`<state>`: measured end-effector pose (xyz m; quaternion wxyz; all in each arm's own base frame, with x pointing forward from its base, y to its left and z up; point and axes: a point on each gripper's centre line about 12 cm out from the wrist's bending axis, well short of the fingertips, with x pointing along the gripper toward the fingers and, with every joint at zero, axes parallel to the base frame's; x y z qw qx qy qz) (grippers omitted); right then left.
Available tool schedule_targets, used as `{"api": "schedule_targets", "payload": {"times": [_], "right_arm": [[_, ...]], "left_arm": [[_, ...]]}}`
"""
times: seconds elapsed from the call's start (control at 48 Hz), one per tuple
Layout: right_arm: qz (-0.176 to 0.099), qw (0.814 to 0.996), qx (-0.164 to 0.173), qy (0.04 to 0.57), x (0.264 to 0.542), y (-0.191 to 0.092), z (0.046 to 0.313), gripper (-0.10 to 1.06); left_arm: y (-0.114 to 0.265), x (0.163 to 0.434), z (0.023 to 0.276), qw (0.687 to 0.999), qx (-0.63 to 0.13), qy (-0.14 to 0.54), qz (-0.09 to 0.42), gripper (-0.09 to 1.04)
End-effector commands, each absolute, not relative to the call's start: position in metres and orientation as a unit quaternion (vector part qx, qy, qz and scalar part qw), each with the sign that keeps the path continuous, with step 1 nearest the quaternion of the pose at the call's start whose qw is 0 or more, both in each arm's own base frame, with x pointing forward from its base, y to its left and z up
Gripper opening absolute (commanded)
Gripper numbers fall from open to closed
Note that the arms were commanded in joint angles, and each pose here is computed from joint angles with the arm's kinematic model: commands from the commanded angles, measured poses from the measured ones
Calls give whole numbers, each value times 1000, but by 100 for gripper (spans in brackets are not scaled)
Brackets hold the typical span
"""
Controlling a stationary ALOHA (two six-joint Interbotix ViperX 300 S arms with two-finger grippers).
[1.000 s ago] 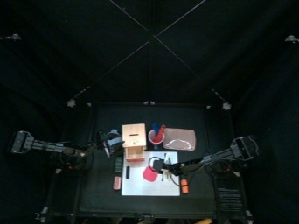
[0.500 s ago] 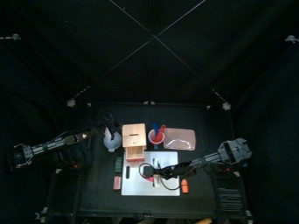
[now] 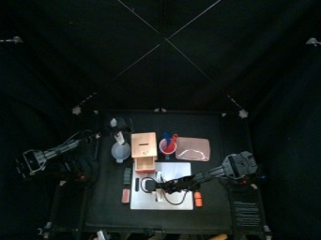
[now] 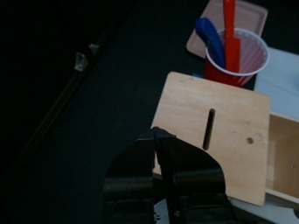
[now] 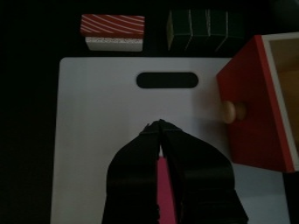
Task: Get the cutter from the drawer then cut the dough then place the extra dough in the bowl
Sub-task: Shut the drawer
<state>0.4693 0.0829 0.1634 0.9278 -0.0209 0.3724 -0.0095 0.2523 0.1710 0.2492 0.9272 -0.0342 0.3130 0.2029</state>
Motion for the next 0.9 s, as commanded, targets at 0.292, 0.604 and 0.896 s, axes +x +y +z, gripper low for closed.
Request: {"api": "schedule_targets", "payload": {"times": [0.292, 0.604, 0.896], "right_arm": [[-29, 933, 13, 360, 490, 70, 169, 12], [-39, 931, 17, 362, 501, 64, 162, 12], [-59, 928, 16, 367, 509, 46, 157, 12]], "left_arm": [[235, 319, 212, 893, -9, 421, 160, 38], [249, 336, 198, 885, -3, 443, 141, 38], [247, 338, 186, 878, -3, 463, 122, 38]]}}
